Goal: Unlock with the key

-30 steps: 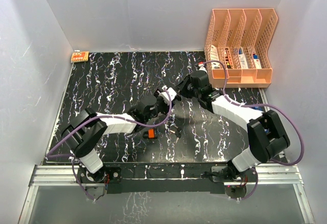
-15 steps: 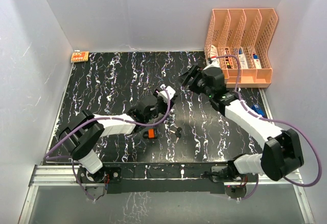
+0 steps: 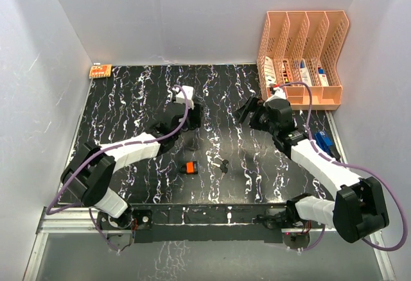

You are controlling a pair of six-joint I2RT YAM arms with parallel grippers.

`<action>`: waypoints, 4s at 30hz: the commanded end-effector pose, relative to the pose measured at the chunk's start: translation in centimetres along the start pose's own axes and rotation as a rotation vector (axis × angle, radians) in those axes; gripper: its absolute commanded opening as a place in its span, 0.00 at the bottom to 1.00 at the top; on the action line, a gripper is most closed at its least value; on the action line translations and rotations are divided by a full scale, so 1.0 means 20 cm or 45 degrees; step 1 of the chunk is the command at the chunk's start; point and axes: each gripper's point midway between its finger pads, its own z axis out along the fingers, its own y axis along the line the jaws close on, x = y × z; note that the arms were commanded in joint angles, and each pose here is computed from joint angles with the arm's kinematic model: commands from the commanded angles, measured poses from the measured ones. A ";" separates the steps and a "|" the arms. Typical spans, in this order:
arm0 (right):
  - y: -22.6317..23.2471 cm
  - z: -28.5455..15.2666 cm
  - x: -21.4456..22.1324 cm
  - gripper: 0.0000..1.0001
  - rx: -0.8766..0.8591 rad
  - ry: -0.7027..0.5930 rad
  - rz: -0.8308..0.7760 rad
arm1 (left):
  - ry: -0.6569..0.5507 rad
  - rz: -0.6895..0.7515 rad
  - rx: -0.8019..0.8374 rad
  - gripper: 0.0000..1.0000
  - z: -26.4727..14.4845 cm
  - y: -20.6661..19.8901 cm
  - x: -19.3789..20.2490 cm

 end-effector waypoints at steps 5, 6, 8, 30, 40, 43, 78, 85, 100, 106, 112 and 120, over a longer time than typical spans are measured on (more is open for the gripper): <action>0.07 -0.03 0.02 0.90 -0.172 -0.060 -0.073 | -0.233 -0.354 -0.123 0.00 -0.03 0.02 -0.41; 0.08 -0.03 0.03 0.91 -0.189 -0.053 -0.074 | -0.237 -0.354 -0.119 0.00 -0.03 0.01 -0.41; 0.10 -0.02 0.05 0.91 -0.209 -0.043 -0.082 | -0.235 -0.358 -0.108 0.00 -0.02 0.01 -0.41; 0.37 0.15 0.27 0.92 -0.350 0.061 -0.145 | -0.151 -0.408 0.011 0.00 0.01 -0.11 -0.42; 0.47 0.23 0.28 0.92 -0.460 0.067 -0.126 | -0.177 -0.471 0.115 0.00 -0.08 -0.17 -0.47; 0.48 0.25 0.27 0.92 -0.468 0.065 -0.123 | -0.182 -0.488 0.131 0.00 -0.11 -0.17 -0.48; 0.38 0.19 0.10 0.94 -0.427 -0.065 -0.109 | -0.194 -0.546 -0.004 0.00 -0.09 -0.01 -0.46; 0.26 0.09 0.06 0.95 -0.268 -0.084 -0.192 | -0.040 -0.349 -0.355 0.00 0.04 0.27 -0.32; 0.20 -0.05 0.03 0.97 -0.236 -0.133 -0.234 | 0.400 -0.149 -0.551 0.00 0.47 0.57 0.14; 0.19 -0.07 0.05 0.97 -0.241 -0.116 -0.241 | 0.457 -0.217 -0.475 0.00 0.56 0.50 0.25; 0.17 -0.08 0.09 0.97 -0.237 -0.086 -0.244 | 0.474 -0.248 -0.466 0.39 0.54 0.49 0.29; 0.13 -0.05 0.16 0.97 -0.217 -0.014 -0.249 | 0.391 -0.233 -0.448 0.98 0.47 0.49 0.16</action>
